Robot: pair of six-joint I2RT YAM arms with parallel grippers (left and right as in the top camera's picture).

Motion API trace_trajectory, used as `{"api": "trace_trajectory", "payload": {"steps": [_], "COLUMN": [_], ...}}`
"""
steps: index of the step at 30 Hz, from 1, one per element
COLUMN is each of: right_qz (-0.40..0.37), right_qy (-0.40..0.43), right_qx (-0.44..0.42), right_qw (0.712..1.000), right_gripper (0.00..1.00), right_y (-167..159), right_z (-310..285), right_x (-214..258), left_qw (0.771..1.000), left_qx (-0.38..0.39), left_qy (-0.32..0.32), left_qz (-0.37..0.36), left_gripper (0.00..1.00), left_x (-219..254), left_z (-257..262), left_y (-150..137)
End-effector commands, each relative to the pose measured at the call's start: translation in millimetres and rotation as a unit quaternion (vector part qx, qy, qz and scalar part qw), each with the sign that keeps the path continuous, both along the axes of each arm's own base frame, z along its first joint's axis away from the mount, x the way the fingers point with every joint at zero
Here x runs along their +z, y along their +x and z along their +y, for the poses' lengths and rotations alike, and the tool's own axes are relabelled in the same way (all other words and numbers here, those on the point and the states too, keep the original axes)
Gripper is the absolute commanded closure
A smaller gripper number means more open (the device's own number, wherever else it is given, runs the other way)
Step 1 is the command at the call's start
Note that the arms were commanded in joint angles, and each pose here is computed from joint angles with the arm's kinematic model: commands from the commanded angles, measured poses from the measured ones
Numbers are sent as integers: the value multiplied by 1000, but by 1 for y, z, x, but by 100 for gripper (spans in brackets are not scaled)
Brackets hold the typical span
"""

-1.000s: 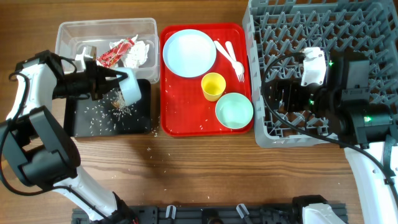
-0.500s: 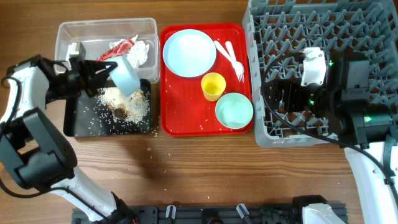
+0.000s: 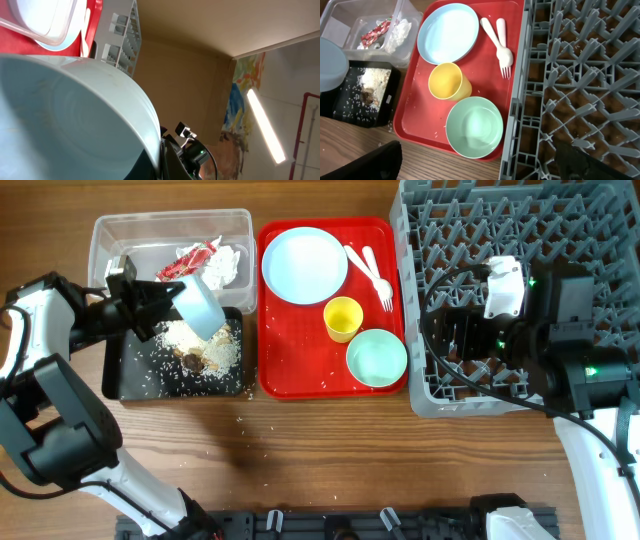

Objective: Sort waste into correct bins and load items into the dishwasher rack
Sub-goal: 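Tip the blue bowl over the black tray, pouring out the rice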

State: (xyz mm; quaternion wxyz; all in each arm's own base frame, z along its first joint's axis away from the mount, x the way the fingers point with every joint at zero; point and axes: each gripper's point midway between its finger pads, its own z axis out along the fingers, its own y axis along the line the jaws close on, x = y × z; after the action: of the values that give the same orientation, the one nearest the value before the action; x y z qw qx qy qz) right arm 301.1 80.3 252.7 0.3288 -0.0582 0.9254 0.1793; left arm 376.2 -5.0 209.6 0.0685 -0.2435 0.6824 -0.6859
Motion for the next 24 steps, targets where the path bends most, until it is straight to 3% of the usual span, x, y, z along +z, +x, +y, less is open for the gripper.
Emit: {"api": "trace_trajectory", "payload": {"steps": [1,6,9,11,13,16,20,24], "right_qz": [-6,-6,-5,-6,-5,0,0,-1], "right_qy": [6,7,8,8,8,7,7,7], "right_qx": [1,1,0,0,0,0,0,0], "right_qw": [1000,1000,1000,1000,1000,1000,1000,1000], "right_gripper": [0,0,0,0,0,0,0,0], "right_y": [2,2,2,2,2,0,0,0], "right_z": [2,2,2,2,2,2,2,2], "right_x": [7,7,7,7,7,5,5,6], "left_qw": [1000,999,999,995,998,1000,998,988], "left_qx": [8,-12,-8,-11,-2,0,-24,-80], "left_qy": [-9,44,35,86,60,30,45,115], "left_qz": [-13,-9,-16,-43,4,1,-30,-62], "left_gripper": [96,96,96,96,96,96,96,96], "left_x": [2,-11,-5,-20,-20,-6,10,6], "left_z": [3,1,1,9,11,5,-14,-47], "left_y": [1,-6,-5,2,3,1,-4,-10]}}
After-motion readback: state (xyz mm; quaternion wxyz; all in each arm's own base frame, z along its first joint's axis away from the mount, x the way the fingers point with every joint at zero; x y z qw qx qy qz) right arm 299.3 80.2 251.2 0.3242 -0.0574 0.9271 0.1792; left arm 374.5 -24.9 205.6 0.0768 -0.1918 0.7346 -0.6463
